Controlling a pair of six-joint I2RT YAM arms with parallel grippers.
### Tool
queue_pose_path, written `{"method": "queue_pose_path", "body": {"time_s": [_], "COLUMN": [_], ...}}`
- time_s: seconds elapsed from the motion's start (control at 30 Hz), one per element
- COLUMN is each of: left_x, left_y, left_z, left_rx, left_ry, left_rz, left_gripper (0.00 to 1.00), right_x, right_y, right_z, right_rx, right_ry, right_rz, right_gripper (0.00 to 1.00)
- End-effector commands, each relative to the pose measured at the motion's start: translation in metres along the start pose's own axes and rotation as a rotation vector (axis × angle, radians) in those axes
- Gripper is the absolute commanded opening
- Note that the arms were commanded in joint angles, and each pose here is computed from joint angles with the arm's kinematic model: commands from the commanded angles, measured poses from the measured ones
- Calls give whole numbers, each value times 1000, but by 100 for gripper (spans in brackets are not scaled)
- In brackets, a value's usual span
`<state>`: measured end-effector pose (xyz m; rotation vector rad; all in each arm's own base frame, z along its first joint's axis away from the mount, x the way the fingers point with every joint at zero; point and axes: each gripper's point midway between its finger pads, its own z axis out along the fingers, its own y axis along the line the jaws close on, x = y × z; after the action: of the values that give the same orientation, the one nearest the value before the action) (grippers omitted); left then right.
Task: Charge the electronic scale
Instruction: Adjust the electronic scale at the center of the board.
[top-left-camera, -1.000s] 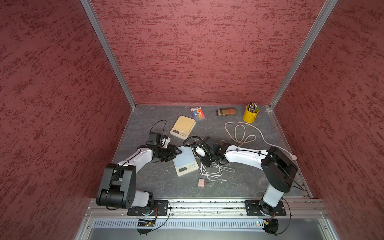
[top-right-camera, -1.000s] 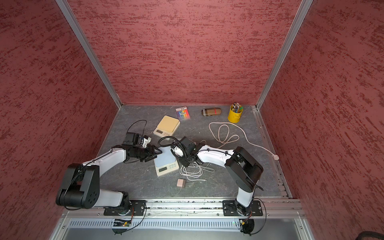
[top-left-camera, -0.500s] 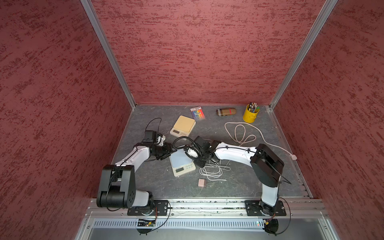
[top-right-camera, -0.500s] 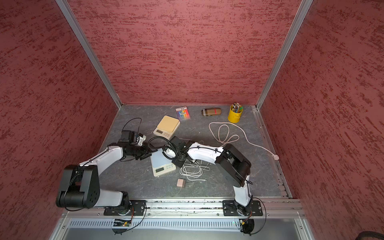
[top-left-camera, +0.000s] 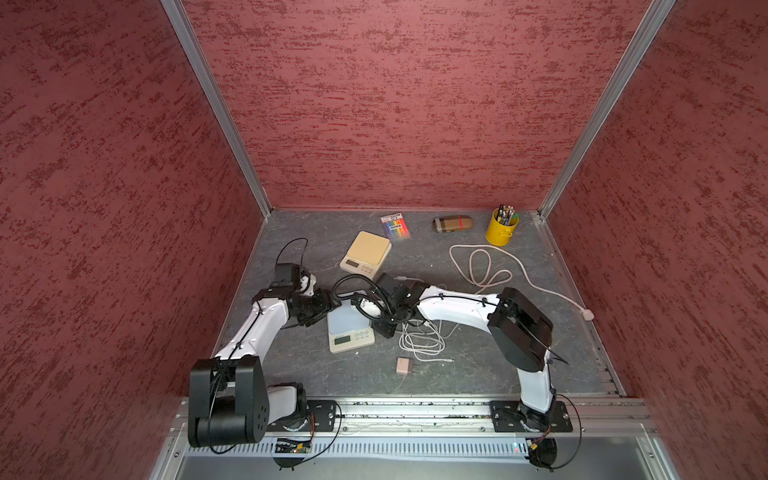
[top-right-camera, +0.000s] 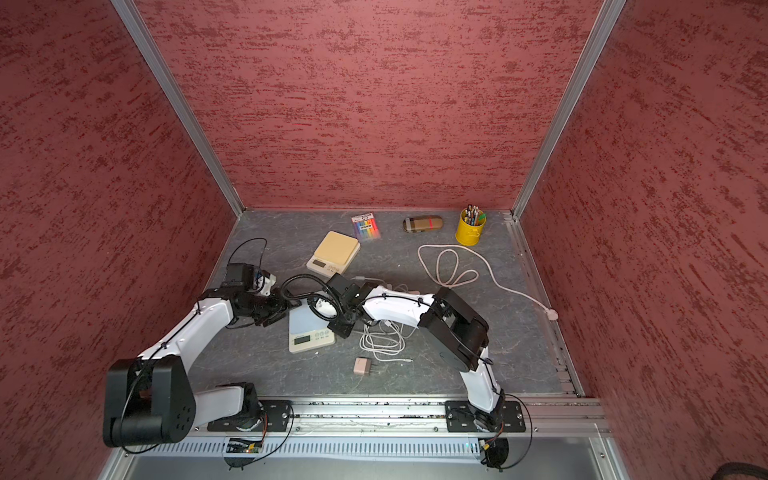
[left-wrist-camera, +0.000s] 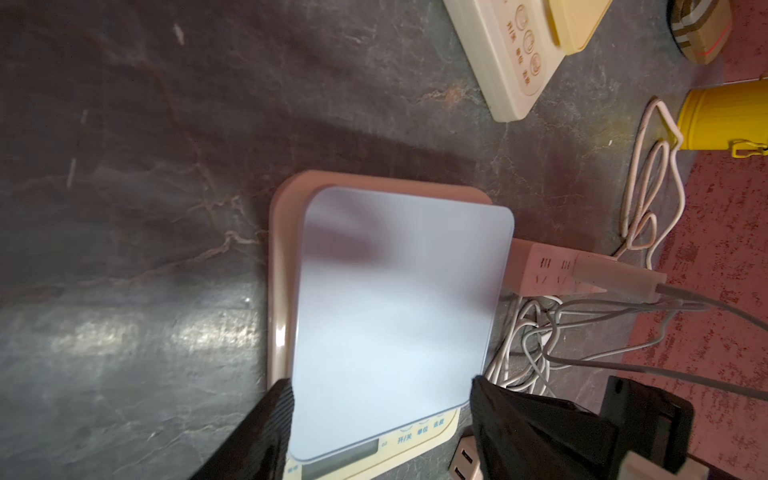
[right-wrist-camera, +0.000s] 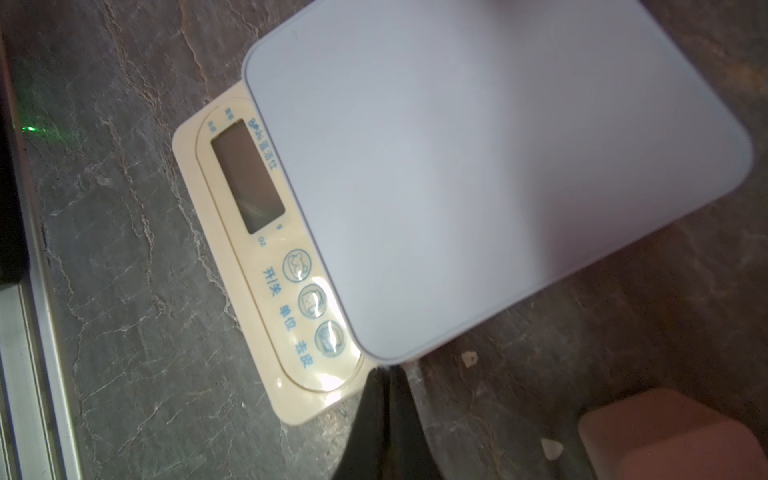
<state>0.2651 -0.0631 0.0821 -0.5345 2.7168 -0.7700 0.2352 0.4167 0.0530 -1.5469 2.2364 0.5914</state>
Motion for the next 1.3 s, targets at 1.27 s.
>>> {"method": "queue_pose_path", "body": {"time_s": [1.27], "left_x": [-13], "left_y": [18], "left_z": [0], "left_rx": [-104], "left_ry": [53], "left_rz": [18], "left_gripper": [64], "right_x": [21], "right_y": [19], "right_z": [-29], "right_rx": [38], "right_ry": [-86], "right_rz": [-11], "right_gripper": [0]}}
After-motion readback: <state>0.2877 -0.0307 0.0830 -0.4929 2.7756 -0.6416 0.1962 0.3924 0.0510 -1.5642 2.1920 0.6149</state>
